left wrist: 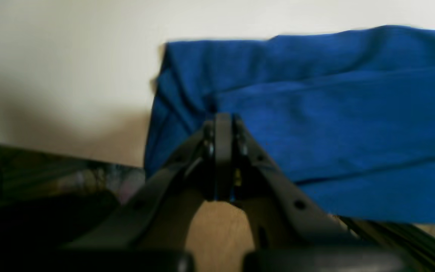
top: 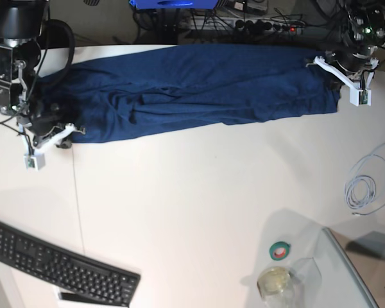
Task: Layout the t-shirt on the table in an organized manner, then fold the t-shirt properly
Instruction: 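Grasp the ends of the folded strip with both grippers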
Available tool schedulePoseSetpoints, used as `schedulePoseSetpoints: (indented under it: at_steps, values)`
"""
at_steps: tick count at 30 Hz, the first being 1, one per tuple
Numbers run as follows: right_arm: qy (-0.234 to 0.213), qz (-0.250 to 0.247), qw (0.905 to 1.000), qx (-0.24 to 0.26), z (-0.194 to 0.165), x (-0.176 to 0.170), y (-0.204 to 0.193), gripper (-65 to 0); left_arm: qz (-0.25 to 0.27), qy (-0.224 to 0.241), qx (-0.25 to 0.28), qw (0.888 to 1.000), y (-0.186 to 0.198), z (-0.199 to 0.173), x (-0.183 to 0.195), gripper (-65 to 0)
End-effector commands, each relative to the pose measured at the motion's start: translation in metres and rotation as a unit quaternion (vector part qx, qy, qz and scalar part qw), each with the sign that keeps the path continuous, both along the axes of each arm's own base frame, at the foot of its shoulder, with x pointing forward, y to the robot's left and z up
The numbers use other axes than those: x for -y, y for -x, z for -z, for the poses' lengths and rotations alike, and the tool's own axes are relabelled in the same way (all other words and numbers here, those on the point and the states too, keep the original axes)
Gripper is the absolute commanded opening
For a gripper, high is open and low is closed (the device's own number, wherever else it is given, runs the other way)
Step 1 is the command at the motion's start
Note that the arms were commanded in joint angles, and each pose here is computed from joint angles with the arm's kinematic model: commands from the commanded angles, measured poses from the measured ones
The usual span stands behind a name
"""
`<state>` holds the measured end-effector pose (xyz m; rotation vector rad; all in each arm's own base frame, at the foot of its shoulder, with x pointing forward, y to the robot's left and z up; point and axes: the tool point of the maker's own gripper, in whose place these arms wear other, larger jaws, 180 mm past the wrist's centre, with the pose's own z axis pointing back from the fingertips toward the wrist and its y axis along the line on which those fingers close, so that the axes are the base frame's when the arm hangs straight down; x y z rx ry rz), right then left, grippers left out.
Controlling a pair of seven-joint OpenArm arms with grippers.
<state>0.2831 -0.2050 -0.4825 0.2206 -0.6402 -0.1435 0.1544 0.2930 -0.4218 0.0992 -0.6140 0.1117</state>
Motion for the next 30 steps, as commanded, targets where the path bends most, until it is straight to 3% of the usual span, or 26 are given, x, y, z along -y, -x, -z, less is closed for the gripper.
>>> schedulePoseSetpoints:
  at_steps: [1, 7, 13, 20, 27, 30]
  values:
    - [0.009, 0.008, 0.9998, 0.015, -0.007, 0.014, -0.008, -60.5, -0.004, 0.000, 0.007, 1.000, -0.004, 0.000, -0.004, -65.0]
    - [0.020, 0.024, 0.9994, -0.018, 0.012, 0.039, 0.000, -60.6, -0.029, 0.027, -0.016, 0.999, -0.010, 0.031, -0.012, -65.0]
    - [0.019, 0.043, 0.9989, -0.005, 0.018, 0.048, -0.007, -60.6, -0.001, 0.054, -0.026, 0.998, -0.037, 0.051, 0.015, -65.0]
    - [0.053, 0.088, 0.9946, 0.015, 0.004, 0.080, -0.025, -60.6, 0.034, -0.020, -0.036, 0.999, -0.078, 0.051, 0.013, -65.0]
    - [0.065, 0.097, 0.9928, 0.025, -0.007, 0.098, -0.040, -60.6, 0.032, -0.021, -0.028, 0.999, -0.103, 0.049, 0.010, -65.0]
    - [0.067, 0.093, 0.9926, 0.041, -0.017, 0.099, -0.047, -60.6, 0.034, -0.036, 0.009, 0.999, -0.116, 0.023, 0.006, -65.0]
